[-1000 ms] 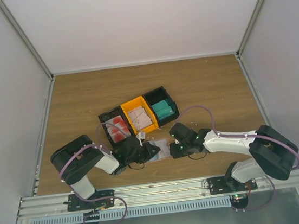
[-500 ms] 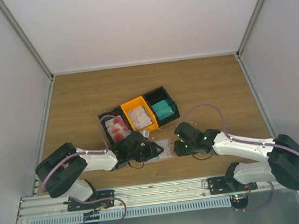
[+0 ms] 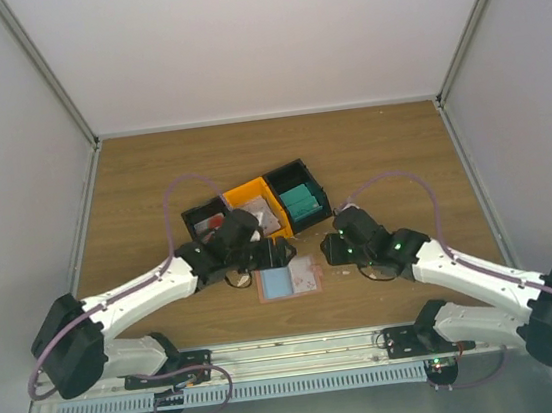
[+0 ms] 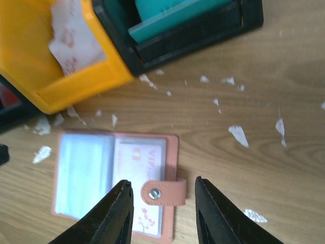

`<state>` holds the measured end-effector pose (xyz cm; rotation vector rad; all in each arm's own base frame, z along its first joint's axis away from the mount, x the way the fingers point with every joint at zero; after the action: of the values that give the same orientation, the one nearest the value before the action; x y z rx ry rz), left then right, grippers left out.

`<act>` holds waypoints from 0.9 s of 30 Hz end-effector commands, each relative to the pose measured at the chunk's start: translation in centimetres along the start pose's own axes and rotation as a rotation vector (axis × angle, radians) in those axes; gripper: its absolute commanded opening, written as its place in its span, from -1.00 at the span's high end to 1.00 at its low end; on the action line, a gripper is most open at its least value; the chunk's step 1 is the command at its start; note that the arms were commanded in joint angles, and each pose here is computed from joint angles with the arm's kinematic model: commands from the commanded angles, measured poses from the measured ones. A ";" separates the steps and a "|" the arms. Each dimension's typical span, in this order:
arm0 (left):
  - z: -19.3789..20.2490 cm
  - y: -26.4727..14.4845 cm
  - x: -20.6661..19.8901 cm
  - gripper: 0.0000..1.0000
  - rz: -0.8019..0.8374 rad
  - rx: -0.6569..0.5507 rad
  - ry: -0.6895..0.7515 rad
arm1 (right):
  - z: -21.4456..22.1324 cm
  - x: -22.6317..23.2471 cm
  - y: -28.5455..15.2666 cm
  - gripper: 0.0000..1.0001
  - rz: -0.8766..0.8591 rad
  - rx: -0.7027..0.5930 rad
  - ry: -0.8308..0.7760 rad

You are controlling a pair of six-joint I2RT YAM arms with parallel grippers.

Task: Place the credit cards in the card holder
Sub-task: Insert the credit card into the card holder, then pick up the credit card from the storage box.

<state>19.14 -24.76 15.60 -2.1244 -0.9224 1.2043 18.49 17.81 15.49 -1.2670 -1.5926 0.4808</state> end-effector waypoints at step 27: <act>-15.5 10.2 -3.1 -0.65 -0.160 0.082 0.735 | -6.6 -6.8 0.1 0.15 -0.030 -0.201 0.255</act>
<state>33.75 -35.19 18.31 -2.2034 -0.6879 0.3839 24.02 10.59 15.13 -1.4053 -1.4510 0.1746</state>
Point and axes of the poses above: each gripper's point midway between its finger pads, its own y axis out along the fingers, its own x axis along the line the jaws close on, z = x × y, the point moved 6 cm from there along -y, back along the fingers, and after that the axes turned 12 degrees about y, right-handed, at the moved point
